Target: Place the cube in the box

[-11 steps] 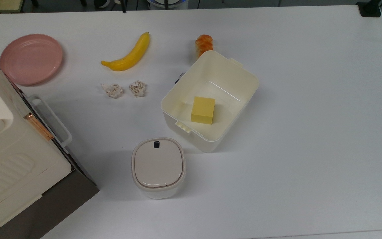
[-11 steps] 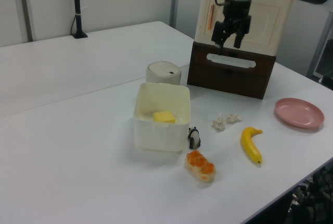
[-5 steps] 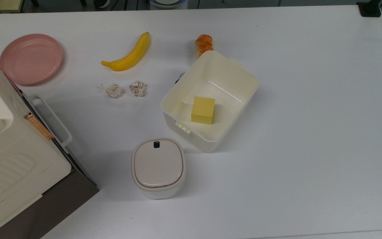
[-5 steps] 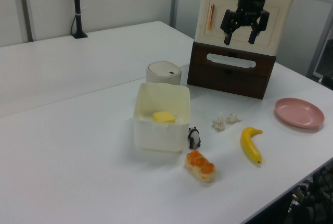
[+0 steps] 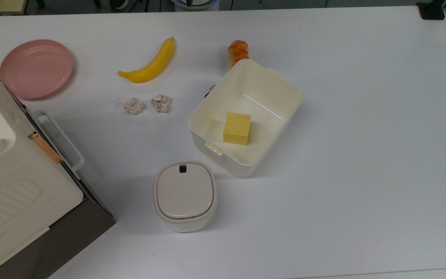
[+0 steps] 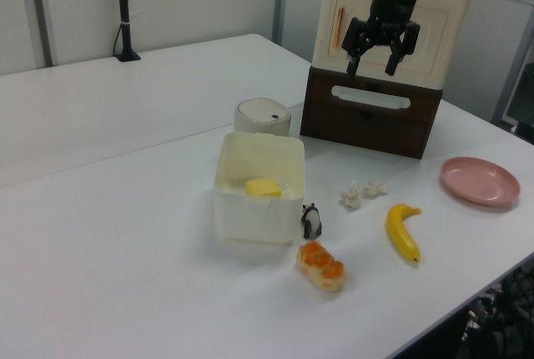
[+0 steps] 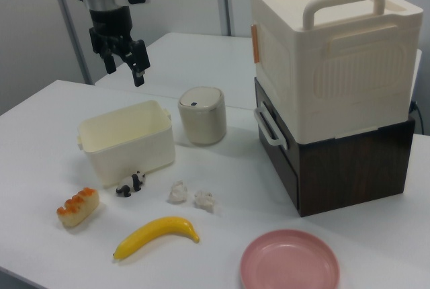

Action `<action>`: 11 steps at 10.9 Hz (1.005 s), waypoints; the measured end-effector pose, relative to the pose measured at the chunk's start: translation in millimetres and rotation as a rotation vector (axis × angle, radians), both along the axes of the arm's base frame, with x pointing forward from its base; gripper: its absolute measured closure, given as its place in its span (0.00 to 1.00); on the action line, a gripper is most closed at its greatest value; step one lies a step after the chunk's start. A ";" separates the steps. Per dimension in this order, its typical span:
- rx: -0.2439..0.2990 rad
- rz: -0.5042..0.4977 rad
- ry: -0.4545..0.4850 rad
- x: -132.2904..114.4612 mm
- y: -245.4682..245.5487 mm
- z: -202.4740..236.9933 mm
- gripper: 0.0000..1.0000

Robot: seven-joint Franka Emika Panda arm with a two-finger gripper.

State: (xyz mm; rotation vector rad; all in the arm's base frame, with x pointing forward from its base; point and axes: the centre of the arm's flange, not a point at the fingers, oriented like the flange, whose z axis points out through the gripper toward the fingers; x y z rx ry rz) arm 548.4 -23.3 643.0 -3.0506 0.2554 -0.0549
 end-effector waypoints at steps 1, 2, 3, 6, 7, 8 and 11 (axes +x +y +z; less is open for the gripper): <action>0.001 0.002 0.003 0.1 1.2 -1.4 0.00; 0.001 0.004 0.005 0.3 2.4 -2.4 0.00; 0.001 0.005 0.006 0.4 3.0 -2.8 0.00; 0.001 0.009 0.007 0.4 5.2 -3.3 0.00; 0.001 0.010 0.007 0.4 5.3 -3.3 0.00; 0.001 0.010 0.007 0.4 5.4 -3.3 0.00; -0.017 0.020 0.007 0.3 8.5 -3.0 0.00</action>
